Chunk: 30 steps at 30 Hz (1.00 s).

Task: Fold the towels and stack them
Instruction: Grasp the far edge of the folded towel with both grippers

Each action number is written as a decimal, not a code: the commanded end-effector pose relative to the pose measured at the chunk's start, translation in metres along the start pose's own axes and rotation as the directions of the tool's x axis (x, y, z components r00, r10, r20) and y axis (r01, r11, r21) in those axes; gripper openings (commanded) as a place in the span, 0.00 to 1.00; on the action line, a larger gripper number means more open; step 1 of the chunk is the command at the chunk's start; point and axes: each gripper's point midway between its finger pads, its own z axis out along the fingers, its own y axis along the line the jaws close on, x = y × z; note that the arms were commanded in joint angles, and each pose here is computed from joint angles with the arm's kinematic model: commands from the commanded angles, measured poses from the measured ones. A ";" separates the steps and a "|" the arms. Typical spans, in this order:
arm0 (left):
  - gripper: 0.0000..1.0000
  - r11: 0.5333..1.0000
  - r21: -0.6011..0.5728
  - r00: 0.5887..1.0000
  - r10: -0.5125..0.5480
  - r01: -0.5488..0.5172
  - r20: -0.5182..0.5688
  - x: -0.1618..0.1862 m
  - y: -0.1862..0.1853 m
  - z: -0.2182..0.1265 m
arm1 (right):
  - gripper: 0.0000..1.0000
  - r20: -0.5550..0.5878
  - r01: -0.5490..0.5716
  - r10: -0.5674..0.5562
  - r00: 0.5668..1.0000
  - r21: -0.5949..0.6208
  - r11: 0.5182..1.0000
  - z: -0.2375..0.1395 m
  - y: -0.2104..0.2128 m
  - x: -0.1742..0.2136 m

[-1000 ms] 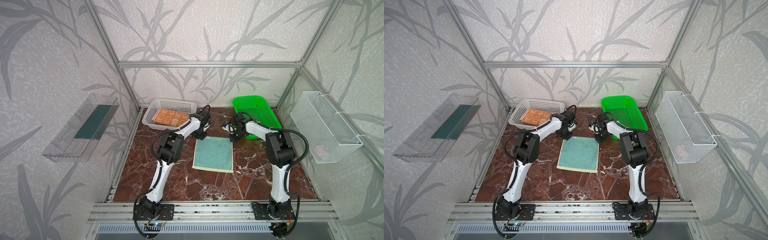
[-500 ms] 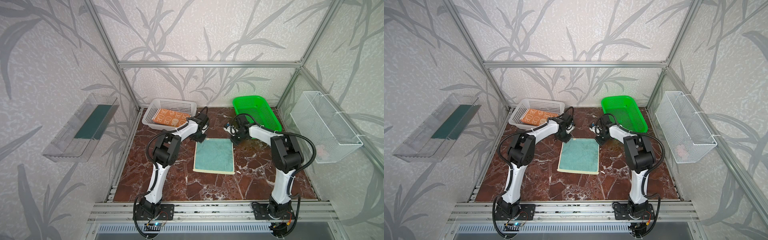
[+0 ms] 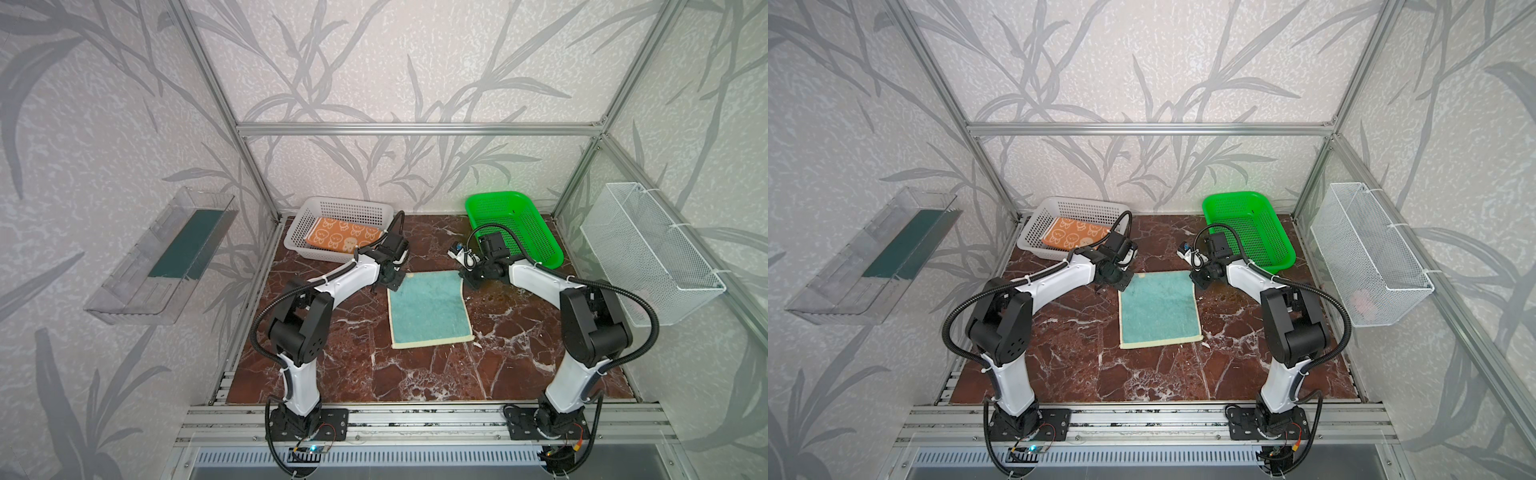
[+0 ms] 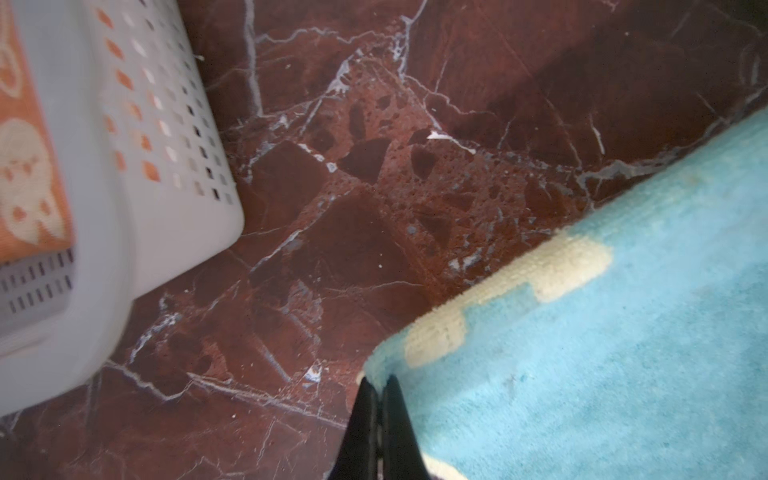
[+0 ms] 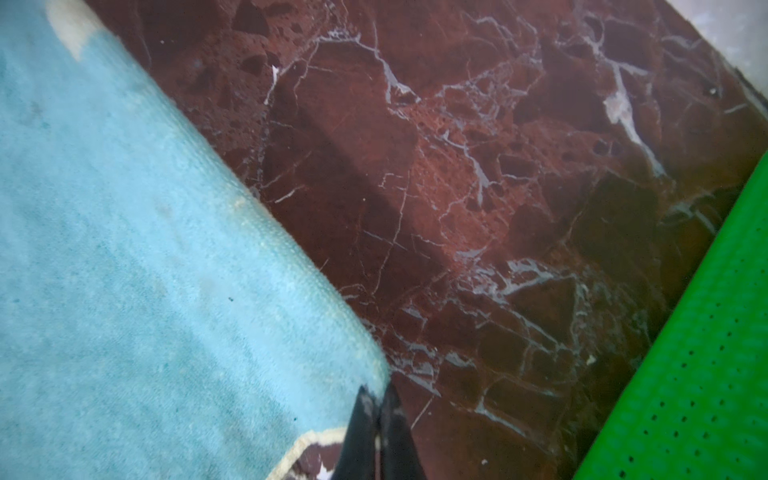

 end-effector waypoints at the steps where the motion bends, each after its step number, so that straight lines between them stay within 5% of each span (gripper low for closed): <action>1: 0.00 0.992 -0.122 0.999 -0.026 0.028 0.020 0.001 0.025 -0.008 | 0.00 0.109 0.033 -0.037 0.993 0.035 0.999 0.001 -0.011 -0.023; 11: 0.00 0.967 -0.256 0.996 0.025 -0.002 0.087 -0.017 0.048 -0.013 | 0.00 0.210 0.098 -0.109 0.972 0.061 0.993 0.012 -0.022 -0.049; 19: 0.00 0.963 -0.268 0.989 0.024 0.016 0.146 -0.030 0.053 -0.024 | 0.00 0.232 0.104 -0.114 0.966 0.057 0.993 0.010 -0.025 -0.059; 30: 0.00 0.977 -0.210 0.981 -0.004 0.045 0.193 -0.005 0.039 -0.030 | 0.00 0.223 0.152 -0.152 0.963 0.019 0.988 0.006 -0.002 -0.031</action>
